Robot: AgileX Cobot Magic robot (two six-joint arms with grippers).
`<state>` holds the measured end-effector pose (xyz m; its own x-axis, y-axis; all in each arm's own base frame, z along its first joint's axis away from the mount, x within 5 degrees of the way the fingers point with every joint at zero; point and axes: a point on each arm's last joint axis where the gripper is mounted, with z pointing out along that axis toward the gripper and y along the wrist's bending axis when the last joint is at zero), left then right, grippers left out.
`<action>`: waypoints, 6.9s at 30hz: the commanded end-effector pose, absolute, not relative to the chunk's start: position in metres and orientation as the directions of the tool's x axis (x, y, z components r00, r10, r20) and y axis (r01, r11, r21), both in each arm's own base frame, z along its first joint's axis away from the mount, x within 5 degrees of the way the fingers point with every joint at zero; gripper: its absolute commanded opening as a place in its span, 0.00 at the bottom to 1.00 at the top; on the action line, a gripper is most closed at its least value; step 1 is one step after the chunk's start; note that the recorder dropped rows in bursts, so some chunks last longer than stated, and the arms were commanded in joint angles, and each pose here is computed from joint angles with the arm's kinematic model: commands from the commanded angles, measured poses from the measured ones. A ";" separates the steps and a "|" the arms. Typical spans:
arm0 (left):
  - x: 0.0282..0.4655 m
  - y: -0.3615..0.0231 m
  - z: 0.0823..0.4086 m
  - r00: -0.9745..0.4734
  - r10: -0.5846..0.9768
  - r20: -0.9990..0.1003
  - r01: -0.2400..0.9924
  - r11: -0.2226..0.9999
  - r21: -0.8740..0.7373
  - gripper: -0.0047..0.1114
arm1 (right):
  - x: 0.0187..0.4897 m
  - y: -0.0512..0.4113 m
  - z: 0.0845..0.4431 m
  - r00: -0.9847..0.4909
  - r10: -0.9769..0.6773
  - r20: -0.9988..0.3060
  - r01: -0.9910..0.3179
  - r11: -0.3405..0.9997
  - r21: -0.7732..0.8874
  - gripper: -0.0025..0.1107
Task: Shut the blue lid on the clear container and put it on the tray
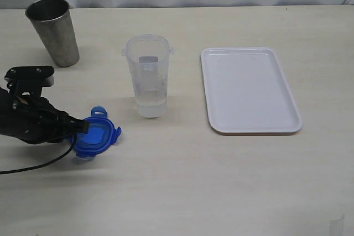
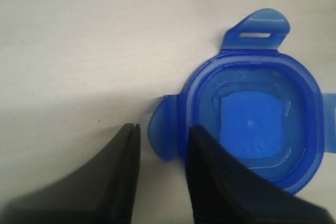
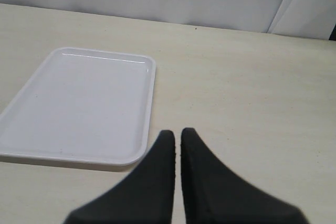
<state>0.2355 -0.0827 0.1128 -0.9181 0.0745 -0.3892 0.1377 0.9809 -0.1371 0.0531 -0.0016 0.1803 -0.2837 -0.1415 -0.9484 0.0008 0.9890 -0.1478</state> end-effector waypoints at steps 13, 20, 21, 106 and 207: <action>0.235 -0.084 0.112 -0.916 0.082 -0.392 0.145 0.980 -0.135 0.18 | 0.053 -0.002 0.180 -0.277 -0.134 -0.951 0.007 0.990 -0.142 0.06; 0.235 -0.084 0.112 -0.913 0.092 -0.397 0.155 0.980 -0.129 0.04 | 0.053 -0.002 0.180 -0.277 -0.134 -0.951 0.007 0.990 -0.142 0.06; 0.235 -0.084 0.112 -0.913 0.092 -0.397 0.155 0.980 -0.129 0.04 | 0.053 -0.002 0.180 -0.277 -0.134 -0.951 0.007 0.990 -0.142 0.06; 0.316 -0.166 0.246 0.165 0.967 -0.194 0.196 0.160 0.967 0.04 | 0.053 -0.002 0.180 -0.277 -0.134 -0.951 0.007 0.990 -0.142 0.06; 0.245 -0.226 0.227 0.216 0.944 -0.248 0.207 0.204 0.957 0.04 | 0.053 -0.002 0.180 -0.277 -0.134 -0.951 0.007 0.990 -0.142 0.06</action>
<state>0.2454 -0.2246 0.2282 0.2024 0.9493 -0.2406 0.1935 0.2021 0.9601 0.0531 -0.0016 0.1803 -0.2837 -0.1415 -0.9484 0.0008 0.9890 -0.1478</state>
